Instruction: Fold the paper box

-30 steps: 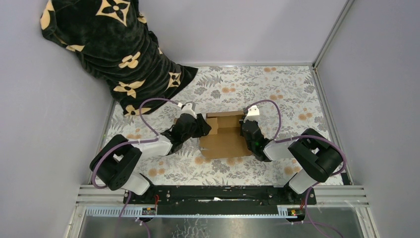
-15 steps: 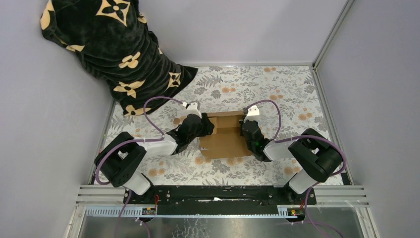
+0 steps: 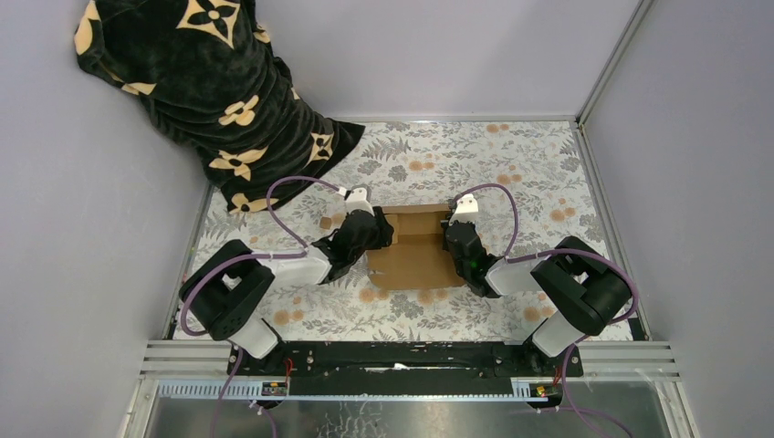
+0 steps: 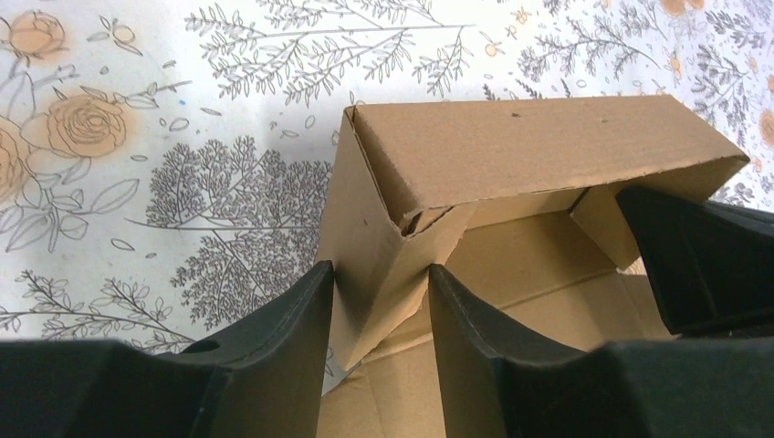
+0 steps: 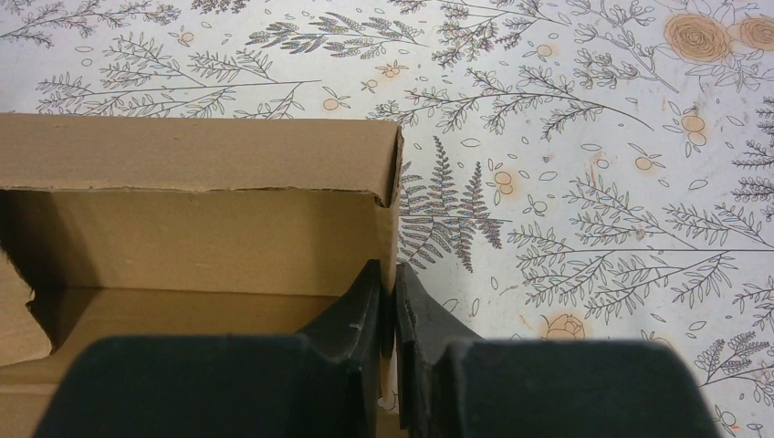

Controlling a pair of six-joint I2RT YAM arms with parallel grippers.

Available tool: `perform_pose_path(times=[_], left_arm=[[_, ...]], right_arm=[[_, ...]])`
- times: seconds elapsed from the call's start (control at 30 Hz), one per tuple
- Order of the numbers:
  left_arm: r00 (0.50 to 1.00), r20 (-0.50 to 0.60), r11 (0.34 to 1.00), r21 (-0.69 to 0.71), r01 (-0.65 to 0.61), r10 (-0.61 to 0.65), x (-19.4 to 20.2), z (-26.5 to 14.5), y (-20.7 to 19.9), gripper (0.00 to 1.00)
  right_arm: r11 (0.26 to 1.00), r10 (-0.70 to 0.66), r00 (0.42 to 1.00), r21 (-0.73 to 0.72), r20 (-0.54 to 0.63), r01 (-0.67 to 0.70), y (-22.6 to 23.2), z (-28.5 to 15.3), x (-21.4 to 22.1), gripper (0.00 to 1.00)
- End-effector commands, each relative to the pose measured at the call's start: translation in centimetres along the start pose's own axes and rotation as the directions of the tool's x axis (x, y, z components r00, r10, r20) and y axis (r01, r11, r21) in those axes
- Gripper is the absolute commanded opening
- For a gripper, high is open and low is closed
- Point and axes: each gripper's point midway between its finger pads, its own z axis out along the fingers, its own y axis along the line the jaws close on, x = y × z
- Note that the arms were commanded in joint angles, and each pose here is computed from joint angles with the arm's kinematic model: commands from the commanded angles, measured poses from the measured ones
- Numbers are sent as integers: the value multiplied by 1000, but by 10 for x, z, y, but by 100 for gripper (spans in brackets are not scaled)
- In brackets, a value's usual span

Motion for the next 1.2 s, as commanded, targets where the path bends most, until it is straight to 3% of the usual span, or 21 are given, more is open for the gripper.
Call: perform_pose_path(times=[0.0, 0.47, 1.0, 1.17], left_arm=[[995, 93, 998, -52, -20, 24, -22, 8, -3, 47], [991, 80, 974, -210, -85, 103, -9, 19, 8, 26], [978, 95, 947, -280, -155, 188, -18, 15, 20, 25], [971, 102, 934, -310, -175, 215, -23, 13, 25, 18]], right_arm=[[999, -21, 999, -28, -43, 20, 7, -2, 12, 3], [999, -20, 999, -34, -40, 18, 8, -4, 13, 3], [999, -1, 999, -43, -43, 0, 7, -13, 13, 3], [999, 4, 999, -48, -50, -7, 8, -18, 14, 3]])
